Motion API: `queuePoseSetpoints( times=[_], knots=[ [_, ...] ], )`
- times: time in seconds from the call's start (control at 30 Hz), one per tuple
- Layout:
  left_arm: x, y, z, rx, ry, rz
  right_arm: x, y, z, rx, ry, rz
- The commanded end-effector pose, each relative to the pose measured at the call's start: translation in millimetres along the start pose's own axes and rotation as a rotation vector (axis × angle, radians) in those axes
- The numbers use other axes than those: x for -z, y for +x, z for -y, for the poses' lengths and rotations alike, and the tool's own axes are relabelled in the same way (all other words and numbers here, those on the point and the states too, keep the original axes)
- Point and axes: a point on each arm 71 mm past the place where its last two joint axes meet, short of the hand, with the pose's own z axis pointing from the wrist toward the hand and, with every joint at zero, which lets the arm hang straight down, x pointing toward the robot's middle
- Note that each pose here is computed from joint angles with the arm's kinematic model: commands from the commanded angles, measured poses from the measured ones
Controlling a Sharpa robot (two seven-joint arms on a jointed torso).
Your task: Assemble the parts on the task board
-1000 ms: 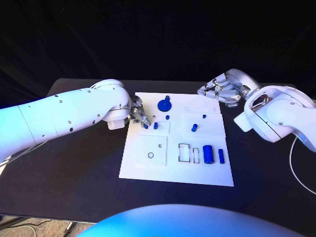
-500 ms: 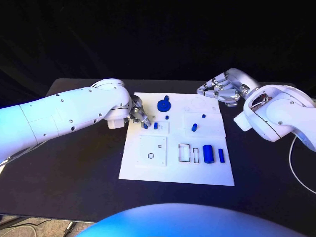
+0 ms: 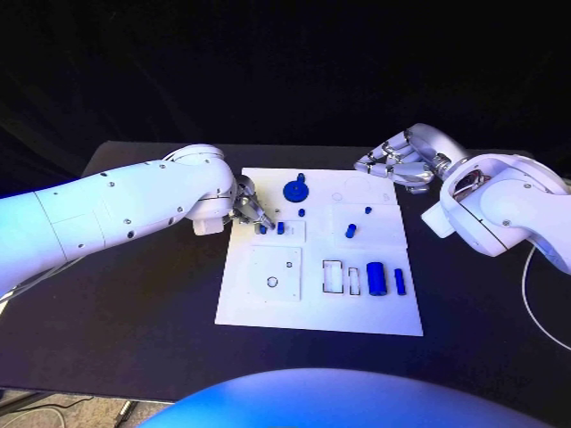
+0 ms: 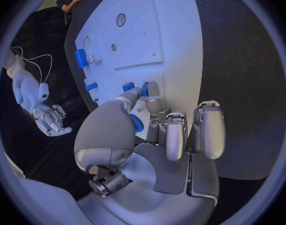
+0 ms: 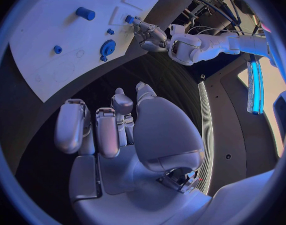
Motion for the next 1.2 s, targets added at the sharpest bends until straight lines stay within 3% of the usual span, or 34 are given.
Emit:
queuePoseSetpoints(
  times=[0.03, 0.27, 0.47, 0.7, 0.83, 0.93, 1.07, 1.2],
  knots=[
    [0.8, 0.1, -4.0, 0.017, -0.026, 0.017, 0.1, 1.3, -1, 0.005, -0.013, -0.011],
    [7.1, -4.6, -6.4, 0.057, 0.000, 0.060, 0.1, 1.0, -1, 0.005, -0.012, -0.011],
    [15.0, -12.5, -6.0, 0.153, 0.054, 0.095, -0.1, 0.9, 0, 0.005, -0.010, -0.011],
    [19.9, -26.2, -1.7, 0.404, 0.237, 0.152, -0.2, 0.8, 0, 0.006, -0.009, -0.010],
    [19.6, -31.7, 1.9, 0.452, 0.310, 0.193, -0.3, 0.8, 0, 0.005, -0.008, -0.011],
    [18.7, -33.0, 10.3, 0.391, 0.386, 0.246, -0.4, 0.8, 0, 0.005, -0.007, -0.011],
    [17.8, -29.5, 31.3, 0.212, 0.550, 0.336, -0.8, 1.1, 0, 0.005, -0.008, -0.011],
    [17.3, -22.6, 48.5, 0.064, 0.661, 0.381, -1.1, 1.1, 0, 0.005, -0.008, -0.010]
  ],
)
